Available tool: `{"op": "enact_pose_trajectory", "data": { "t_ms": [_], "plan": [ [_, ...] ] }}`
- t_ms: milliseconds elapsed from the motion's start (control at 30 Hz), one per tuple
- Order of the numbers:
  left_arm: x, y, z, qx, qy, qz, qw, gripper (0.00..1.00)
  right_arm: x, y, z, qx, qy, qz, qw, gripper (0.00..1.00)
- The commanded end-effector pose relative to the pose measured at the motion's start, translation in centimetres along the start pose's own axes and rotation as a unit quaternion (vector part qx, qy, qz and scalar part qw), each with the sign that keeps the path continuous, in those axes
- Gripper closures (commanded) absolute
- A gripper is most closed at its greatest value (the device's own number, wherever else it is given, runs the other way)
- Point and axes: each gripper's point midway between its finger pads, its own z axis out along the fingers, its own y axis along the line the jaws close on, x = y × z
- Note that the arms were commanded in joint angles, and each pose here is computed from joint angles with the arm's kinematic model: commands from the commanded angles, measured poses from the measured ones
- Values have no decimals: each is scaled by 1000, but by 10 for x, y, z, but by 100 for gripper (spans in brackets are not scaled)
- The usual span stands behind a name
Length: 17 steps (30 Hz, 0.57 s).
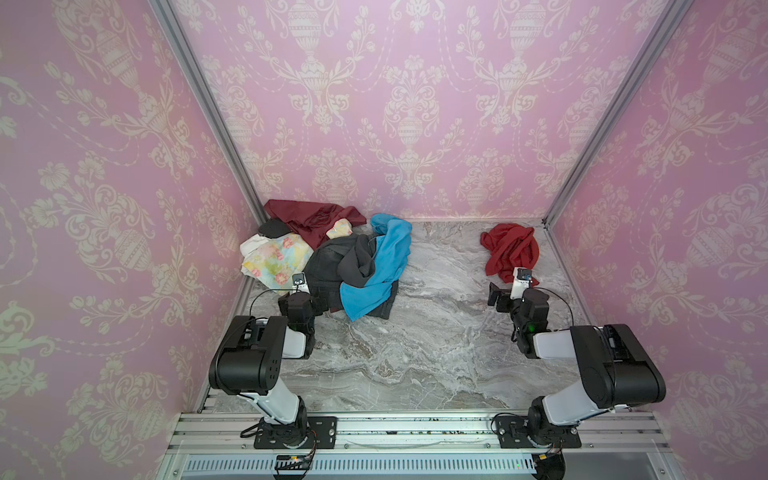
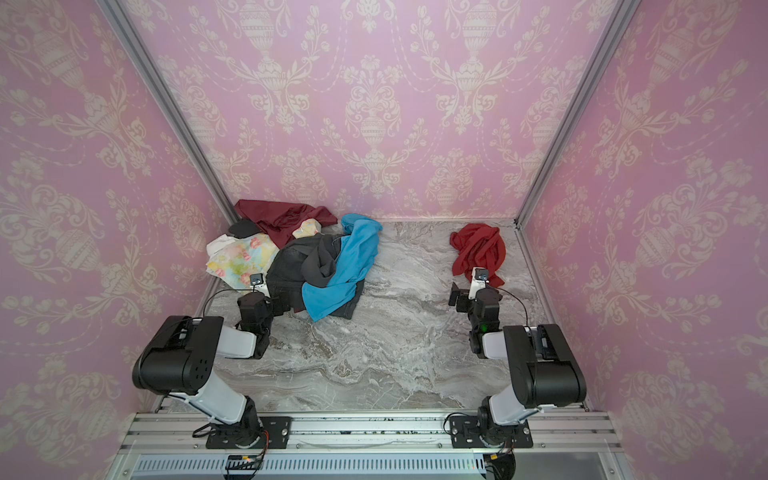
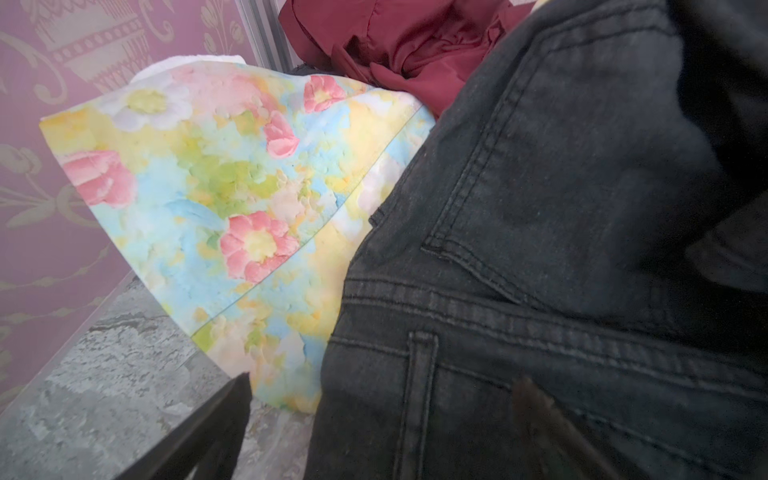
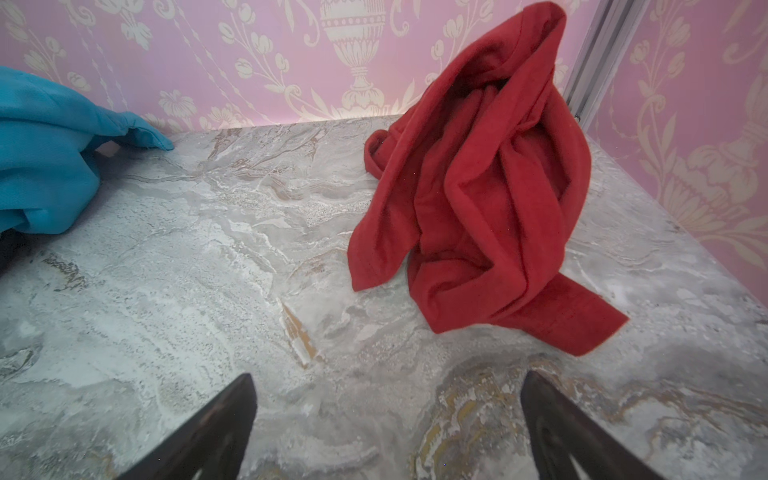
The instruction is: Pick out a specific cloth from the pile
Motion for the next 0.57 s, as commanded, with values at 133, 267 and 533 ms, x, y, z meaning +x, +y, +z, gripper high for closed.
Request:
{"op": "enact_pose_trajectory", "data": {
  "t_ms": [133,267,533],
  "plan": [
    [-13,-3,0,11,-28,5,1000,0,-7,6,0,-9,-10,-8,1000,0],
    [-14,-3,1,11,-28,5,1000,1,-6,8,2,-14,-6,-10,1000,0],
    [-13,-3,1,11,-28,5,1000,0,-5,16,3,-43,1,-18,999,0]
  ]
}}
